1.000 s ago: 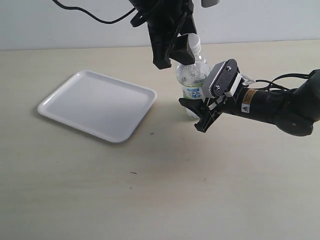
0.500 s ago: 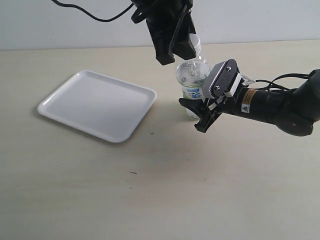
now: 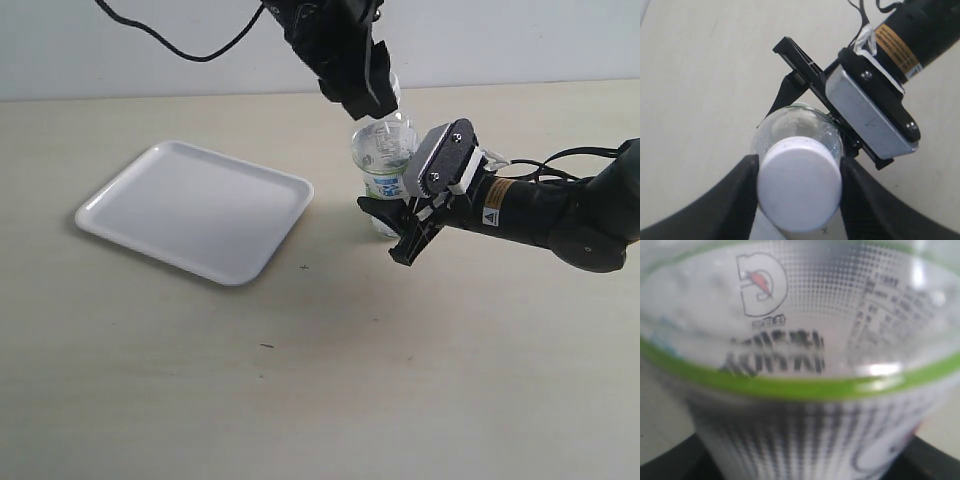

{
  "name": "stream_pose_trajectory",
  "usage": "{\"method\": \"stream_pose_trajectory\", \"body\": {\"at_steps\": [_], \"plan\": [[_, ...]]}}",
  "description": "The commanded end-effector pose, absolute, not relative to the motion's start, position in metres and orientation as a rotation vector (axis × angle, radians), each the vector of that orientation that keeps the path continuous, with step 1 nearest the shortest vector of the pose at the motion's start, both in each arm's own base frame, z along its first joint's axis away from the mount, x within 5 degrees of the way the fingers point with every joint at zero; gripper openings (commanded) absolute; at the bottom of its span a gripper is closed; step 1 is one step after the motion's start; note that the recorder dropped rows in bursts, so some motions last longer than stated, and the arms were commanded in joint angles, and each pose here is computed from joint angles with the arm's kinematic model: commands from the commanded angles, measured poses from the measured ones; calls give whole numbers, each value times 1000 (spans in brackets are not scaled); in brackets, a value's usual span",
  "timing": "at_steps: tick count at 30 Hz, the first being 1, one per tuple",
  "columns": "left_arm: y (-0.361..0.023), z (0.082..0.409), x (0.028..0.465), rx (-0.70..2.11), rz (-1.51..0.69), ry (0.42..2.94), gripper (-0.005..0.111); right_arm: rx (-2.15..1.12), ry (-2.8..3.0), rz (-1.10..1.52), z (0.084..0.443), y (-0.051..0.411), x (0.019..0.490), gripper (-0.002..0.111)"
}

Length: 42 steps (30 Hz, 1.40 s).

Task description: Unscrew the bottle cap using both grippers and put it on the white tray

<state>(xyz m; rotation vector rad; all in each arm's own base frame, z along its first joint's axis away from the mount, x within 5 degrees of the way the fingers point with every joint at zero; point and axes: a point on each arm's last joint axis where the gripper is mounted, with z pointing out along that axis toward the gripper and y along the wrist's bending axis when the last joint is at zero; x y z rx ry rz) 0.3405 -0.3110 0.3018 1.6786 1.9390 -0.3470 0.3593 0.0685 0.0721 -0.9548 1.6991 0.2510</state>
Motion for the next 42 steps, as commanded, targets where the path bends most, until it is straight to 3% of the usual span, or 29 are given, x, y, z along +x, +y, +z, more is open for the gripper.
{"method": "stream_pose_trajectory", "body": {"at_steps": [1,17,38,40,42], "plan": [[-310,306,336,1397,-475,2193,0,-995,1785,220,61,65,357,0],[-310,306,337,852,-632,2523,0,-991,1786,221,61,65,357,0],[-302,329,337,888,-581,2399,0,-996,1803,214,59,64,356,0],[-302,329,337,888,-581,2389,13,-996,1803,214,59,64,356,0],[-303,330,338,883,-582,2374,42,-996,1803,214,59,64,356,0]]}}
